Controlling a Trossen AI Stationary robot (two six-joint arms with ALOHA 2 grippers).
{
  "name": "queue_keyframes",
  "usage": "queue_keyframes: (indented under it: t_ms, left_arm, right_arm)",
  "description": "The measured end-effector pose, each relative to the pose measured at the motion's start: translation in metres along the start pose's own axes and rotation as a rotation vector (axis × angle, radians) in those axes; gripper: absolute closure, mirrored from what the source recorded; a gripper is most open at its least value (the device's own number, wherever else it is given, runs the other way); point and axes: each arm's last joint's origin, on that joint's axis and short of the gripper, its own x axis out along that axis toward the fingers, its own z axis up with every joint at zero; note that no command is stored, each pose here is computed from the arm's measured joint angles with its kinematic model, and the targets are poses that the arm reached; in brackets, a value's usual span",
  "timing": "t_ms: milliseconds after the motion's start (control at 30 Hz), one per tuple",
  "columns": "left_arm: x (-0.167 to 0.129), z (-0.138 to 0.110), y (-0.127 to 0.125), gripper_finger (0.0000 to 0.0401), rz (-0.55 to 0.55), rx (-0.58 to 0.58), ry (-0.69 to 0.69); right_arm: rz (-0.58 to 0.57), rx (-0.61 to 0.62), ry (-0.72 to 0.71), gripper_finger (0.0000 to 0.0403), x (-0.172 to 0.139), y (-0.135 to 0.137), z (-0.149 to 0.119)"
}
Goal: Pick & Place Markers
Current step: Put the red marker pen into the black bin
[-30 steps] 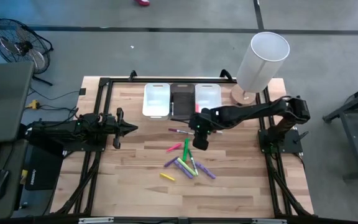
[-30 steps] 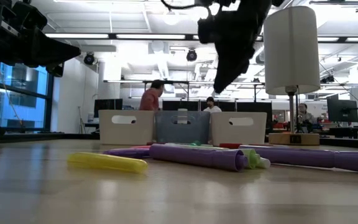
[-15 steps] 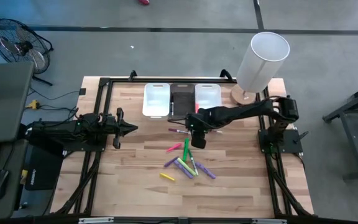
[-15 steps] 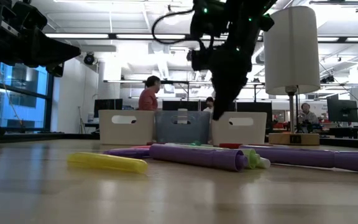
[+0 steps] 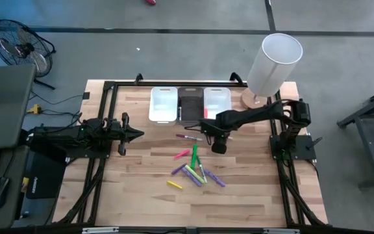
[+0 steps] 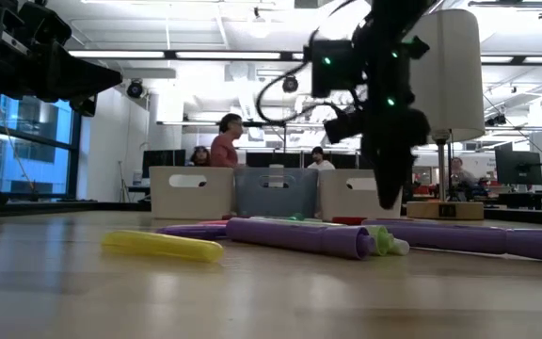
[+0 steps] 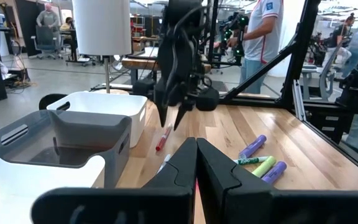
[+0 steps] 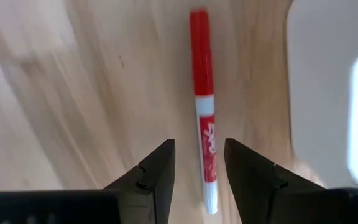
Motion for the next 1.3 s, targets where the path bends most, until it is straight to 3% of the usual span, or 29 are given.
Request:
queue_keyframes:
  t_ms: [300, 533, 1133, 1300]
  left_arm:
    - [0.0, 0.0, 0.0, 0.04, 0.0, 0.0, 0.0]
    - [0.0, 0.0, 0.0, 0.04, -0.001, 0.0, 0.0]
    - [0.0, 0.0, 0.0, 0.04, 0.0, 0.0, 0.0]
    - [0.0, 0.0, 0.0, 0.04, -0.001, 0.0, 0.0]
  right_arm:
    - [-0.038, -0.06, -0.092, 0.0274, 0.011, -0.002, -0.022]
    - [-0.001, -0.056, -0.076, 0.0274, 0.02, -0.006, -0.036]
    - [0.071, -0.01, -0.09, 0.0274, 0.024, -0.012, -0.037]
    - [0.07, 0.04, -0.087, 0.0299, 0.024, -0.007, -0.038]
